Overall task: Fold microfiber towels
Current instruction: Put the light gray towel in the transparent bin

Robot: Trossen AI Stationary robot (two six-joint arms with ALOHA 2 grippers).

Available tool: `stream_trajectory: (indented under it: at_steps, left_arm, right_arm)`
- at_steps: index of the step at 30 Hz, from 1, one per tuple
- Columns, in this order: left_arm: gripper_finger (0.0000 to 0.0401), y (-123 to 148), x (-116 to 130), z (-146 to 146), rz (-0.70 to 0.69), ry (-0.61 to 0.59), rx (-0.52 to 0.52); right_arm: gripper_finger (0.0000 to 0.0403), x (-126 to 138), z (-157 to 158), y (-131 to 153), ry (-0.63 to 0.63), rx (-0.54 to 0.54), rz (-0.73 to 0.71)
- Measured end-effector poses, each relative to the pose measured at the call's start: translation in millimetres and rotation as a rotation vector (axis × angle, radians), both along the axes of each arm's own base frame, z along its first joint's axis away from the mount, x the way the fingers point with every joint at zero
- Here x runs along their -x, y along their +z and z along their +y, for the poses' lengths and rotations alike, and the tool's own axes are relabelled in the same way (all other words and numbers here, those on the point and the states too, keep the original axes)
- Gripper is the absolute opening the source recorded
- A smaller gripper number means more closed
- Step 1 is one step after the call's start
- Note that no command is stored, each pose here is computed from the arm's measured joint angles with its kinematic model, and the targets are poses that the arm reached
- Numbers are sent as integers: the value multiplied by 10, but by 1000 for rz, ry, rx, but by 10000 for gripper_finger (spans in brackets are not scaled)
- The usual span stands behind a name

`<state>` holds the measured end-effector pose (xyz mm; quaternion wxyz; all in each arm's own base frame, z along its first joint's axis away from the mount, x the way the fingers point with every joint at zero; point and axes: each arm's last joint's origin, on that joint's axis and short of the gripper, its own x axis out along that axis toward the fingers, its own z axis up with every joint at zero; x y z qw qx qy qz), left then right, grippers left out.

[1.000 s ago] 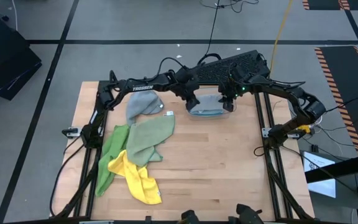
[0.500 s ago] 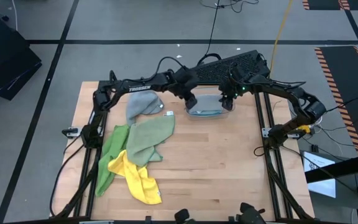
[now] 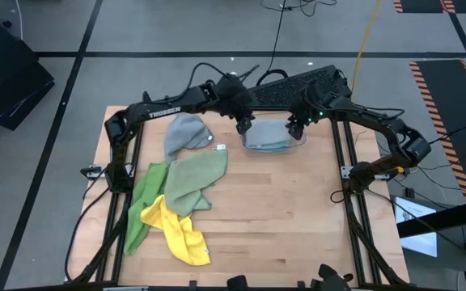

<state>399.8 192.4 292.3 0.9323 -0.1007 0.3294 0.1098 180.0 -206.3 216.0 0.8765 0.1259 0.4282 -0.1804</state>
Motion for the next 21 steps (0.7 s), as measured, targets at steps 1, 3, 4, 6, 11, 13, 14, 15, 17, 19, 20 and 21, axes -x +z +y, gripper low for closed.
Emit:
stream_trajectory:
  at_steps: [1,3,4,6,11,13,14,15,17,19,20,21]
  left_arm:
    - [111,-16,-19,-26,6,-16,-8]
    - [97,-91,-69,-54,25,-31,-16]
    - [90,-138,-87,-54,36,-34,-11]
    - [76,-238,-137,-31,45,-34,-8]
    - [38,-535,-214,69,105,-22,-6]
    - [26,-643,-227,111,137,1,-12]
    - [21,-690,-224,130,155,8,-6]
    - [17,-735,-217,149,170,16,3]
    - [9,-764,-210,187,172,30,11]
    - [6,-758,-198,206,171,38,14]
    - [6,-710,-186,204,160,47,18]
    - [7,-648,-161,192,154,60,28]
  right_arm:
    - [156,2,3,19,-16,-4,-12]
    - [149,7,17,73,-34,-10,-49]
    - [145,7,26,105,-29,-15,-77]
    - [132,5,46,156,-14,-37,-132]
    - [76,-54,68,219,-11,-135,-262]
    - [45,-105,51,182,-7,-161,-280]
    - [30,-128,41,160,-7,-163,-280]
    - [16,-147,31,131,-10,-164,-272]
    - [5,-185,7,82,-35,-146,-250]
    - [11,-200,-4,45,-54,-163,-241]
    - [13,-205,-7,48,-56,-173,-248]
    - [13,-213,-12,79,-73,-191,-254]
